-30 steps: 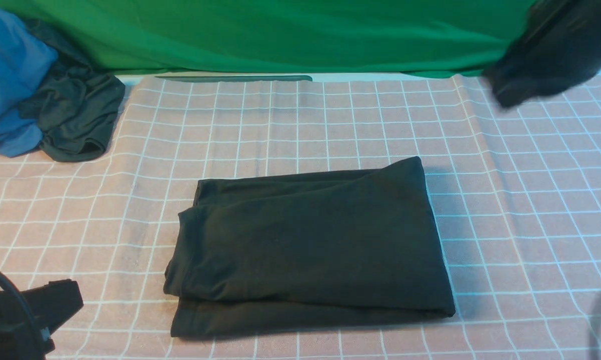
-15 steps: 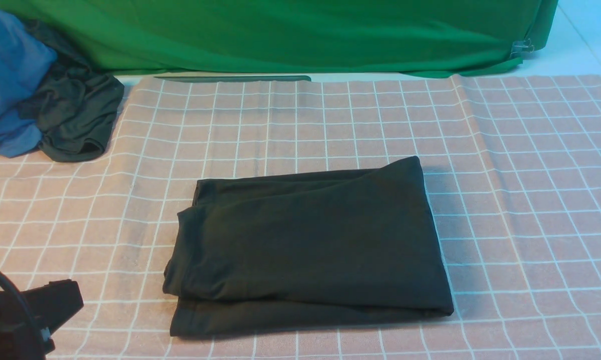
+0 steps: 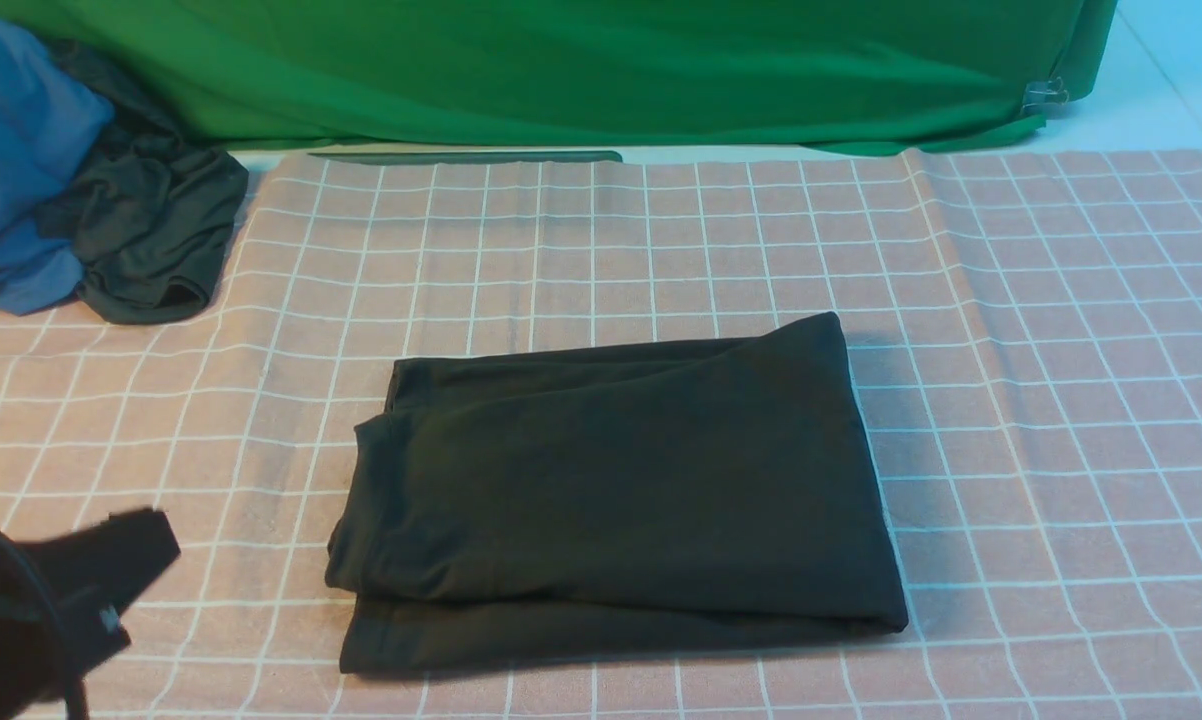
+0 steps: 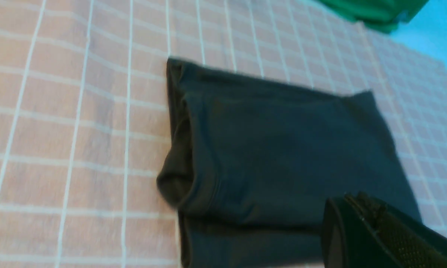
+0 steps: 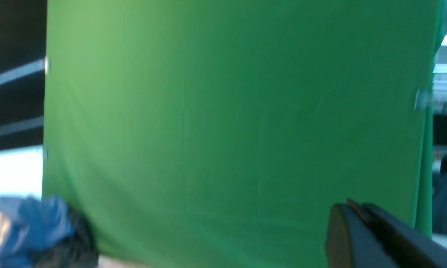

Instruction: Fold a long-sleeved shirt over a pink coffee tablecloth.

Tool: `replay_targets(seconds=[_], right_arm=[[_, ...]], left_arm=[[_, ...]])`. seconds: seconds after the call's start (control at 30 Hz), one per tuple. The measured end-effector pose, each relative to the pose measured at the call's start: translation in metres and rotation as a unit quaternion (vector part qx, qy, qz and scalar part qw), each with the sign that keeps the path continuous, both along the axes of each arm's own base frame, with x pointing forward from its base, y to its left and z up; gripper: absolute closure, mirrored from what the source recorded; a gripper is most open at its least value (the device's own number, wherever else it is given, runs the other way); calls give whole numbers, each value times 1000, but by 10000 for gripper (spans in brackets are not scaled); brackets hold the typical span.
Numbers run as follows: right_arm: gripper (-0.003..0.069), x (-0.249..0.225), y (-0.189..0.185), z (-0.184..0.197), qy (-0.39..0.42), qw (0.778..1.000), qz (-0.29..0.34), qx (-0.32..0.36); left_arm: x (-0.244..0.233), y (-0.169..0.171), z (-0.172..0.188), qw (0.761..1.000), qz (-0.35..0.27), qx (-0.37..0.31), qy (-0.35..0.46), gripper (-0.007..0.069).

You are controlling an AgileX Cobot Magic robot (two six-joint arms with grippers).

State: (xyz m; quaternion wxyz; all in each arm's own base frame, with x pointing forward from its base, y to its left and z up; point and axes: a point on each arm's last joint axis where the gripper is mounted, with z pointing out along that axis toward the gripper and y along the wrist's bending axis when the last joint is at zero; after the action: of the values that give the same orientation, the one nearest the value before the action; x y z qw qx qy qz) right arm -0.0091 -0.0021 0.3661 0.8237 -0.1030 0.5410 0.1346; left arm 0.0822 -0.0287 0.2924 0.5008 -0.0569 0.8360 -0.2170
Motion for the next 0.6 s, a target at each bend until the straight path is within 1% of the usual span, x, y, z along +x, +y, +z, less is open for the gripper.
replay_targets(seconds=[0.07,0.2,0.6], right_arm=[[601,-1,-1,-1,-13,1000,-1,5],[590,1,0,-2,-9,1000,0,4],[556,1,0,-4,-6,1000,0,5]], left_arm=[[2,0,4,1000,4,-6,-24,612],[4,1,9,999,8,-13,-51,612],[5,2,10,998,12,-2,-65,612]])
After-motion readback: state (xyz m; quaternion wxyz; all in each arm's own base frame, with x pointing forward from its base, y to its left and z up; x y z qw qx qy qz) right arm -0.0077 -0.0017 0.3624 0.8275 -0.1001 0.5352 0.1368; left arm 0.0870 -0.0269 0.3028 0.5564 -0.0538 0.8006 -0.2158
